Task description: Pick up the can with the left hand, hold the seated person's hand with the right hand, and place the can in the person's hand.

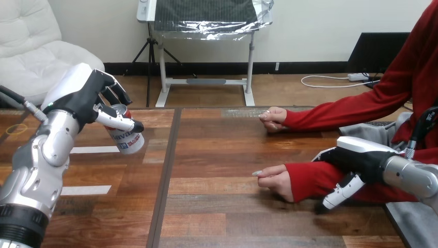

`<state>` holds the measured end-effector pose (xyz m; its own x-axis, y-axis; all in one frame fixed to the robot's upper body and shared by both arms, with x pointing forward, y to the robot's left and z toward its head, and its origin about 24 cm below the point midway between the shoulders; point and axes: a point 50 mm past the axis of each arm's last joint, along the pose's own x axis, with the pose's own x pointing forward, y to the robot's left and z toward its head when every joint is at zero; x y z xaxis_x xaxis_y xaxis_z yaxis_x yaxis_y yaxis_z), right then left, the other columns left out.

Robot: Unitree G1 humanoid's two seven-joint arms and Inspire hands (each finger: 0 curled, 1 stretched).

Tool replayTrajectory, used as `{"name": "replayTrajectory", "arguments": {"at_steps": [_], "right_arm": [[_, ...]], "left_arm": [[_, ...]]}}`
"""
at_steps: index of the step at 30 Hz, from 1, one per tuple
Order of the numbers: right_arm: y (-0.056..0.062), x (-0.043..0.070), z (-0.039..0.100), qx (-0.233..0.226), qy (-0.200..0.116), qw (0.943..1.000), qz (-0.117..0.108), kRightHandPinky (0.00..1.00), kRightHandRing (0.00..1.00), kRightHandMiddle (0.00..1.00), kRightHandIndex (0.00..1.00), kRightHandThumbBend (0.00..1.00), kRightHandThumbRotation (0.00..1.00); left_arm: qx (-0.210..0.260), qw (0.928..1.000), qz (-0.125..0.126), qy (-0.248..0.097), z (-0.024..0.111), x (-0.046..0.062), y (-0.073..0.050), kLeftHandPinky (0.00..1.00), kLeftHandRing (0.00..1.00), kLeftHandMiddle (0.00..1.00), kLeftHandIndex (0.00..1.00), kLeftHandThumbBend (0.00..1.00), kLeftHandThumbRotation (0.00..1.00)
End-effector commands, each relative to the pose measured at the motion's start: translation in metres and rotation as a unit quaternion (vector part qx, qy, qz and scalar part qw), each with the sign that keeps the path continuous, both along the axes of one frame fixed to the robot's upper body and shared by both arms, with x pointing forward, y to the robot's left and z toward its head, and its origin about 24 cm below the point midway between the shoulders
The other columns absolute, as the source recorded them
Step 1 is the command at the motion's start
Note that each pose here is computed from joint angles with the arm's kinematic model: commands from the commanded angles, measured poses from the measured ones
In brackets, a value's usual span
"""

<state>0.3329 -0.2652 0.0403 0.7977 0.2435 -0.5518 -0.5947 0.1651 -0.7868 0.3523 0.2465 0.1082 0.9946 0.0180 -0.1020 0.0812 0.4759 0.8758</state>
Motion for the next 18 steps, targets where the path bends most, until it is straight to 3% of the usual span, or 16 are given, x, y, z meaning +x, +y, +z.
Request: {"name": "replayTrajectory", "arguments": {"at_steps": [1, 7, 18], "right_arm": [[0.0047, 0.0103, 0.0165, -0.003, -0.039, 0.9991, 0.014, 0.6, 0.69, 0.74, 0.73, 1.0, 0.16], [0.0065, 0.0102, 0.0154, -0.004, -0.051, 0.9985, 0.017, 0.57, 0.65, 0.7, 0.69, 1.0, 0.11], [0.0096, 0.0132, 0.0157, -0.013, -0.044, 0.9988, 0.017, 0.52, 0.58, 0.62, 0.62, 1.0, 0.01]], "left_arm": [[-0.004, 0.9982, -0.007, -0.059, 0.0339, 0.0078, -0.001, 0.32, 0.38, 0.44, 0.45, 0.77, 0.0], [-0.006, 0.9982, -0.007, -0.059, 0.0342, 0.0075, -0.0004, 0.31, 0.37, 0.44, 0.45, 0.76, 0.0], [-0.005, 0.9984, -0.004, -0.057, 0.0345, 0.0079, 0.0002, 0.31, 0.38, 0.44, 0.45, 0.76, 0.0]]}}
